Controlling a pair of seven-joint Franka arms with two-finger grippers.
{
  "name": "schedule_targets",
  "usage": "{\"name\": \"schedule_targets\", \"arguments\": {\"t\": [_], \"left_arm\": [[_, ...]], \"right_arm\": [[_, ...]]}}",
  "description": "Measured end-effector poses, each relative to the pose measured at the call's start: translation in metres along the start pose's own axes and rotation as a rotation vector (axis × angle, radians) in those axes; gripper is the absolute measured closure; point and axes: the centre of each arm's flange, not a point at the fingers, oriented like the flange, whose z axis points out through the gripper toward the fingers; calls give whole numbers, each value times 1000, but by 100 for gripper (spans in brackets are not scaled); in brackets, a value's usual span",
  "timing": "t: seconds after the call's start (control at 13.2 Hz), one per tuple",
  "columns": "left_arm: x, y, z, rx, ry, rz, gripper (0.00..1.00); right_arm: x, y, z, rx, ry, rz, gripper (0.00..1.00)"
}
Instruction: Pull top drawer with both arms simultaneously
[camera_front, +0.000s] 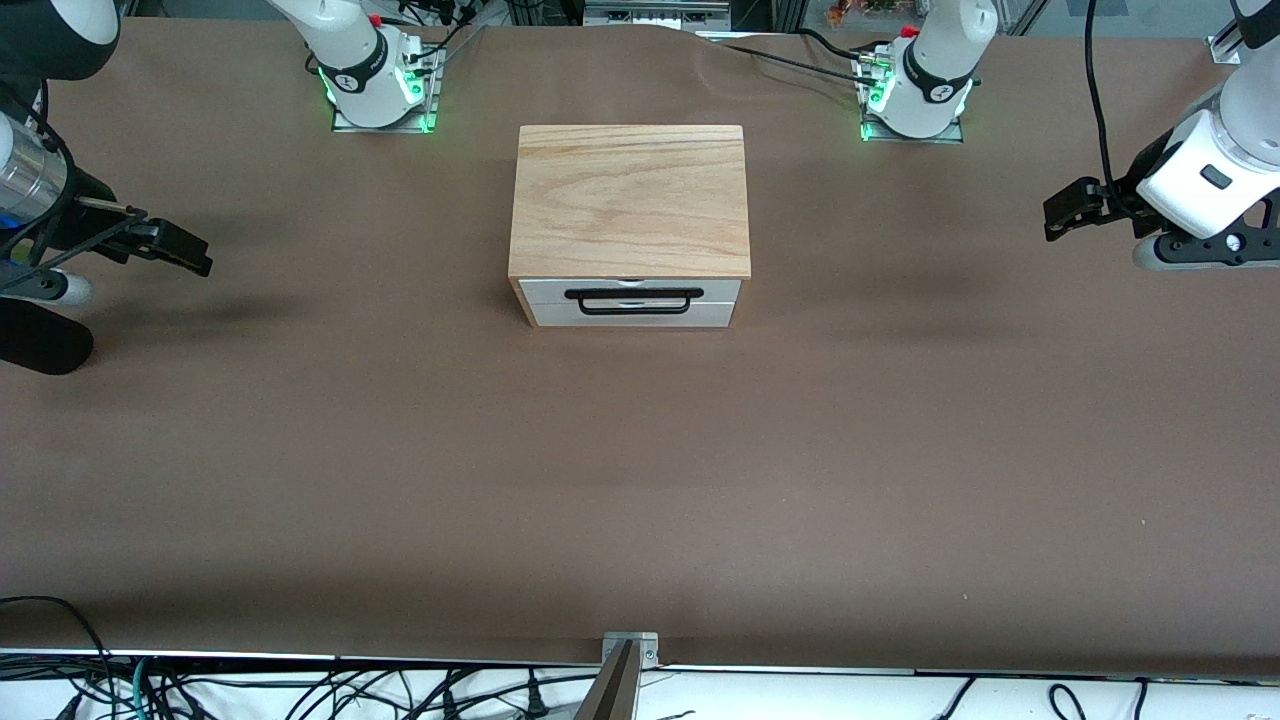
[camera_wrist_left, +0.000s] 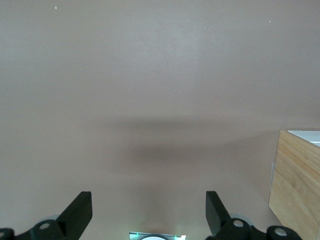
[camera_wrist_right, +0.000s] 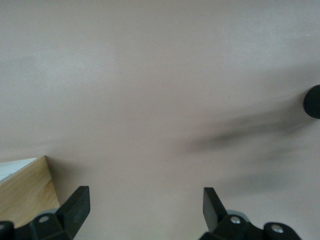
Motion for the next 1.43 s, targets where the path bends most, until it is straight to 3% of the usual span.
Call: {"name": "schedule_targets", "arguments": {"t": [1.43], "left_arm": [[14,8,21,-23,-22,9,0]], "right_arm": [[1,-4,3,0,0,-6,0]]}}
